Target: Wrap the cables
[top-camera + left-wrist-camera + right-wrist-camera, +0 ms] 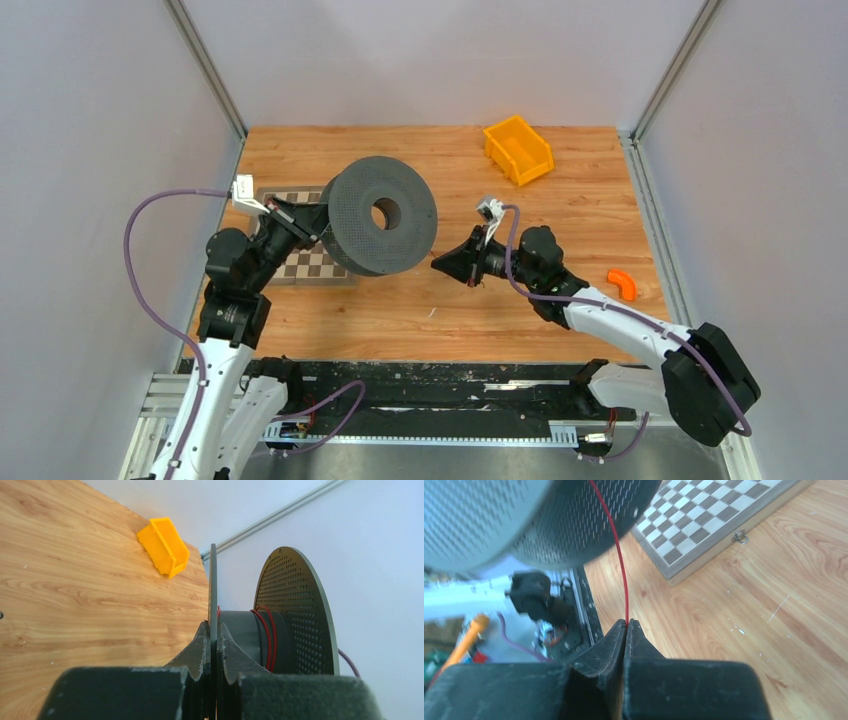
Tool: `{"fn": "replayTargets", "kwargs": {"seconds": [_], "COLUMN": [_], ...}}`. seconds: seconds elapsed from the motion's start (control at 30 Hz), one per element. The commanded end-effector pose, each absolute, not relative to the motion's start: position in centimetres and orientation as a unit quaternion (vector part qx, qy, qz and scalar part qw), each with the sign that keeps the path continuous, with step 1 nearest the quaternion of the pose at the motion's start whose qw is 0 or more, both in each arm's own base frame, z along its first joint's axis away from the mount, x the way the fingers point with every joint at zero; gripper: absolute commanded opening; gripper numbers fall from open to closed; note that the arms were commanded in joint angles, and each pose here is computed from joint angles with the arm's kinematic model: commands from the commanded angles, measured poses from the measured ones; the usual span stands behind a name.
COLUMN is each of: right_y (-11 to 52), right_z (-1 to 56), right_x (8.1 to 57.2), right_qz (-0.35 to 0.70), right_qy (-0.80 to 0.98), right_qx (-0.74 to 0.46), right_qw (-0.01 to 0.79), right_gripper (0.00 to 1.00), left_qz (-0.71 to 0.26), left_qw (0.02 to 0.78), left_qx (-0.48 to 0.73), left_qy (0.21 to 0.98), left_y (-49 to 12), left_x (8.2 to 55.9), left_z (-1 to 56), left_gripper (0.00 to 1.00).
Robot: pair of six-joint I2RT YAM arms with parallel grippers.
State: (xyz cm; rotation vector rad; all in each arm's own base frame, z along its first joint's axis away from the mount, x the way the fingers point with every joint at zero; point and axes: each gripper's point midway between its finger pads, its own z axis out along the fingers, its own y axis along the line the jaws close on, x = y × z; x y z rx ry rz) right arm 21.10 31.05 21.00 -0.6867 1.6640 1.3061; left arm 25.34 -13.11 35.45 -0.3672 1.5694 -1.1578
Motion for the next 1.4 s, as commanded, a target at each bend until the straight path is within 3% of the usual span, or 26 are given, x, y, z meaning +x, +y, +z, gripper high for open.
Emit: {"fn": "replayTargets", "kwargs": {"seconds": [0.0, 0.23, 0.33, 0.57, 0.63, 0.97, 1.1, 1.37], "right_y": [31.5, 33.0, 33.5, 33.1, 32.5, 28.5, 27.9, 30.0], "right_z": [24.8, 24.3, 23.4, 23.7, 23.8, 26.6, 27.4, 28.6], "right_x": [23.7, 22.6, 22.0, 22.2, 22.4, 22.9, 23.6, 24.0], "right_qz": [0.556, 0.524, 0.515, 0.485, 0.467, 0.366, 0.358, 0.450], "right_qy": [0.706, 0.716, 0.720, 0.715, 0.708, 0.562, 0.533, 0.494], "right_qx": [-0.108, -0.113, -0.132, -0.168, -0.184, -0.276, -0.298, -0.328], "right_qw": [0.426, 0.447, 0.446, 0.475, 0.497, 0.688, 0.706, 0.668], "right_gripper": [0.04, 0.07, 0.00, 0.01, 0.05, 0.45, 0.49, 0.55], "left_qz": [-0.515, -0.482, -0.480, -0.479, -0.484, -0.495, -0.525, -0.583], "left_qw": [0.571, 0.565, 0.567, 0.576, 0.589, 0.580, 0.548, 0.504], "left_qx": [-0.215, -0.286, -0.296, -0.280, -0.251, -0.180, -0.154, -0.123], "left_qy": [0.602, 0.606, 0.601, 0.600, 0.597, 0.622, 0.632, 0.625], "left_y": [-11.6, -9.8, -9.4, -9.6, -10.0, -11.8, -13.2, -15.0], "left_x": [26.0, 27.0, 27.0, 26.8, 26.5, 24.5, 23.3, 21.1], "left_z": [37.4, 35.7, 35.9, 36.2, 37.2, 39.1, 39.8, 41.8], "left_gripper": [0.00, 0.00, 0.00, 0.00, 0.00, 0.00, 0.00, 0.00]}}
